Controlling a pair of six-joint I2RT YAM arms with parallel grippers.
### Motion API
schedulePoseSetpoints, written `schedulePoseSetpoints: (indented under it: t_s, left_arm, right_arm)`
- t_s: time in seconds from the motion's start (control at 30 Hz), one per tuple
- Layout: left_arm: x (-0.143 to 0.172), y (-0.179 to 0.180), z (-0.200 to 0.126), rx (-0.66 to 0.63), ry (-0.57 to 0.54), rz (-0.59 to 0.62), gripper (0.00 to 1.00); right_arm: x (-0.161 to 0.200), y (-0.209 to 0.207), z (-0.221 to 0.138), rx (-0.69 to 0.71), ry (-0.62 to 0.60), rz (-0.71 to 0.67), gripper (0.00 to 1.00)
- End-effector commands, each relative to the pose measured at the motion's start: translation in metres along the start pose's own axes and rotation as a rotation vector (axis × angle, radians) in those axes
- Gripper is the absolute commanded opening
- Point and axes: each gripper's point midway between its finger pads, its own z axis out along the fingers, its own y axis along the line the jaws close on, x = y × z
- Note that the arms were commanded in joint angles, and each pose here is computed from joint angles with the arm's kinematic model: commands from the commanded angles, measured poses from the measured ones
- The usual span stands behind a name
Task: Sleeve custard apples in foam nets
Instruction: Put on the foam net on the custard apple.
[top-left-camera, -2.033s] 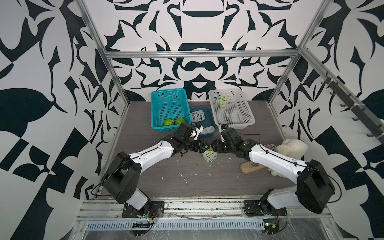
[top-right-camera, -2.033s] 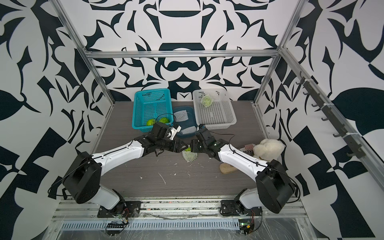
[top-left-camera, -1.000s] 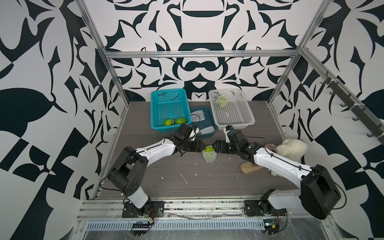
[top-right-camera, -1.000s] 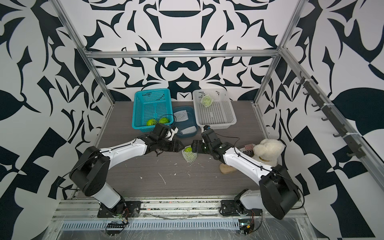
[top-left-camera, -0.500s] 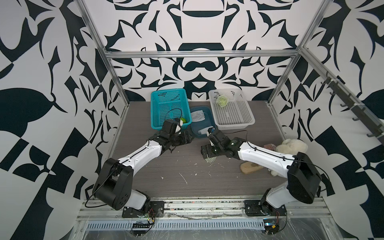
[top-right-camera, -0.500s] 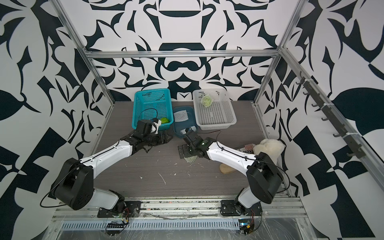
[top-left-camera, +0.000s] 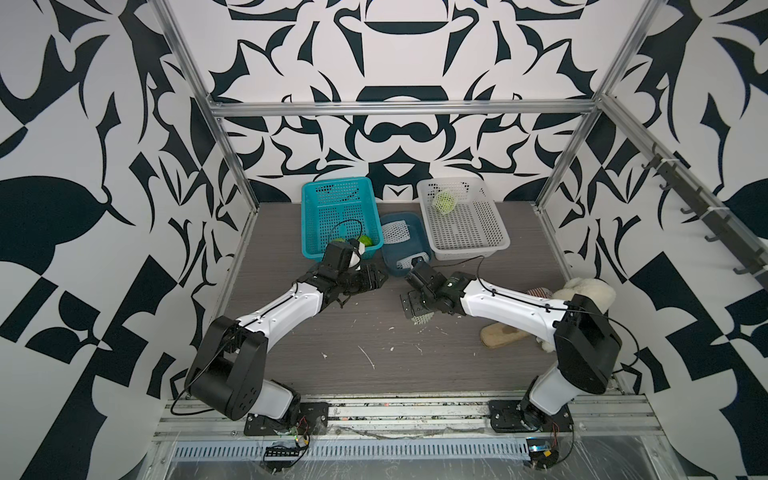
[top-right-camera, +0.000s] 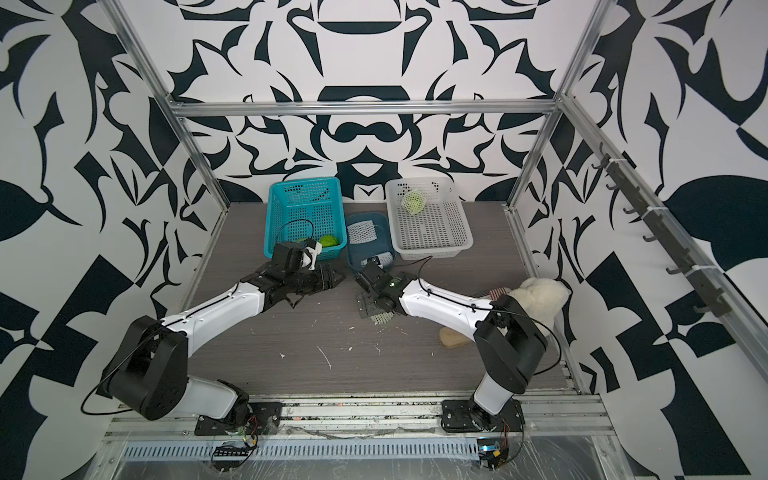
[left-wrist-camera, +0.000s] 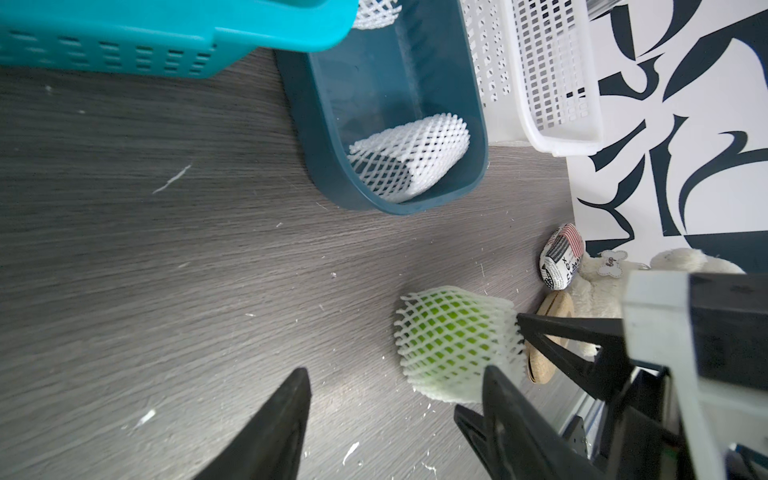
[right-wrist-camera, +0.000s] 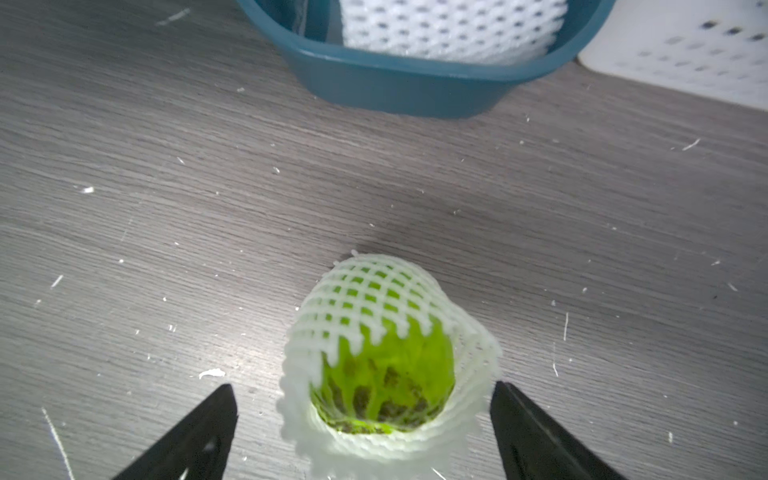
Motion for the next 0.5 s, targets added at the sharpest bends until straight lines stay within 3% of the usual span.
schedulePoseSetpoints:
  t_s: [0.0, 0.47]
  left_arm:
    - [-0.001, -0.003, 0.001, 0.024, 0.001, 0.0, 0.68]
    - [-0.003, -0.006, 0.0, 0.033, 0.008, -0.012, 0.68]
  right_arm:
    - [-0.018, -0.002, -0.029, -0.004, -0.081, 0.02, 0.99]
    - [-0.011, 0.003, 0.006, 0.007, -0.054, 0.0, 0.99]
